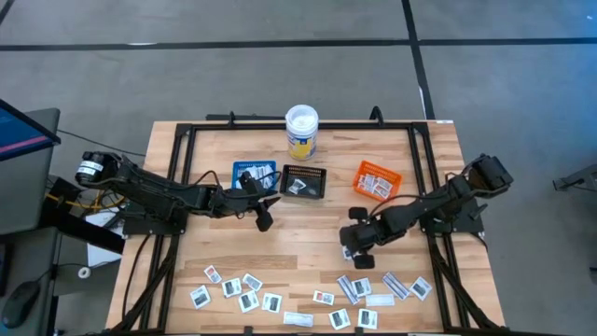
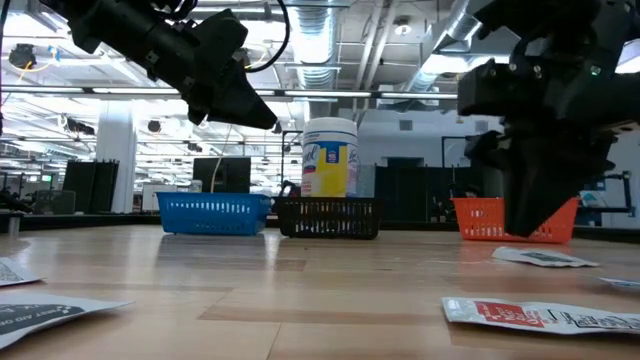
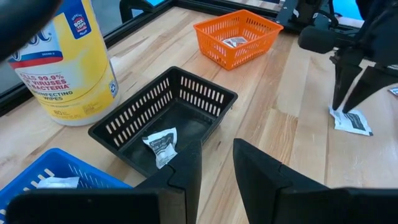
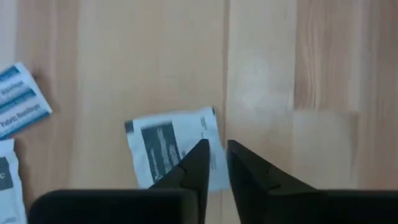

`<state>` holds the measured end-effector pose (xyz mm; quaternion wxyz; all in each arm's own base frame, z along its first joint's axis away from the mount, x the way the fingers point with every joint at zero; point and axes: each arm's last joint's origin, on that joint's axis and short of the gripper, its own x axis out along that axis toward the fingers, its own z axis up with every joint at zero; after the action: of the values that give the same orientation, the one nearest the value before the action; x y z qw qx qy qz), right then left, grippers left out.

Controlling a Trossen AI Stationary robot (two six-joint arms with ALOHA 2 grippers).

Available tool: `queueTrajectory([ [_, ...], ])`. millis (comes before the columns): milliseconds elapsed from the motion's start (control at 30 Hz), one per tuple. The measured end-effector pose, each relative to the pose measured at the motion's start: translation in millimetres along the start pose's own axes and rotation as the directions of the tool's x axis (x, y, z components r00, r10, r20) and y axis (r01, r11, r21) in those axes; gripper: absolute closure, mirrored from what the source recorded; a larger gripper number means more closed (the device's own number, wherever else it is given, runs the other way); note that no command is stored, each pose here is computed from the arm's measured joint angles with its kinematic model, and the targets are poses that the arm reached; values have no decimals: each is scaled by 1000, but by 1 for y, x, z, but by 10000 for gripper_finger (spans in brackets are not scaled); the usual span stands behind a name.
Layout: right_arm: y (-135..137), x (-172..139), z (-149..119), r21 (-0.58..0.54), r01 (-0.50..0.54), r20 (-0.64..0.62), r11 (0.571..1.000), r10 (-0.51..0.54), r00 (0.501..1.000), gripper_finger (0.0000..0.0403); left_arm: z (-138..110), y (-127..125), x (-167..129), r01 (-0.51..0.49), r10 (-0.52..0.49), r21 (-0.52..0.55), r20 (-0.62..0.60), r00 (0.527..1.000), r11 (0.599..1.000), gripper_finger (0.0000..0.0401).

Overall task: Pick & Place First Aid Supplies
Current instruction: Put the black towelette pack into the black bin

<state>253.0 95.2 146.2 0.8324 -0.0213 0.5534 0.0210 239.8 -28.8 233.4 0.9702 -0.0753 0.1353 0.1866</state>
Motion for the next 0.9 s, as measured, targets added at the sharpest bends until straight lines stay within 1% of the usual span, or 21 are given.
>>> queueTrajectory([
  [100, -1, 0, 5, -63, -12, 45, 998, 15, 999, 327, 0, 0, 0, 0, 0, 0, 0, 1000, 1000, 309],
  [200, -2, 0, 6, -102, -64, 39, 993, 68, 997, 305, 0, 0, 0, 0, 0, 0, 0, 1000, 1000, 309],
  [400, -8, 3, 7, -97, -65, 29, 993, 68, 997, 259, 0, 0, 0, 0, 0, 0, 0, 1000, 1000, 309],
  [533, -11, 6, 3, -89, -65, 17, 994, 67, 998, 238, 0, 0, 0, 0, 0, 0, 0, 1000, 1000, 309],
  [600, -12, 7, 3, -85, -69, 21, 994, 71, 997, 234, 0, 0, 0, 0, 0, 0, 0, 1000, 1000, 309],
  [667, -10, 10, 4, -85, -98, 21, 992, 100, 995, 234, 0, 0, 0, 0, 0, 0, 0, 1000, 1000, 309],
  [767, -6, 12, 4, -82, -127, 16, 989, 129, 992, 243, 0, 0, 0, 0, 0, 0, 0, 1000, 1000, 309],
  [900, -2, 23, 1, -90, -122, -24, 988, 121, 992, 258, 0, 0, 0, 0, 0, 0, 0, 1000, 1000, 309],
])
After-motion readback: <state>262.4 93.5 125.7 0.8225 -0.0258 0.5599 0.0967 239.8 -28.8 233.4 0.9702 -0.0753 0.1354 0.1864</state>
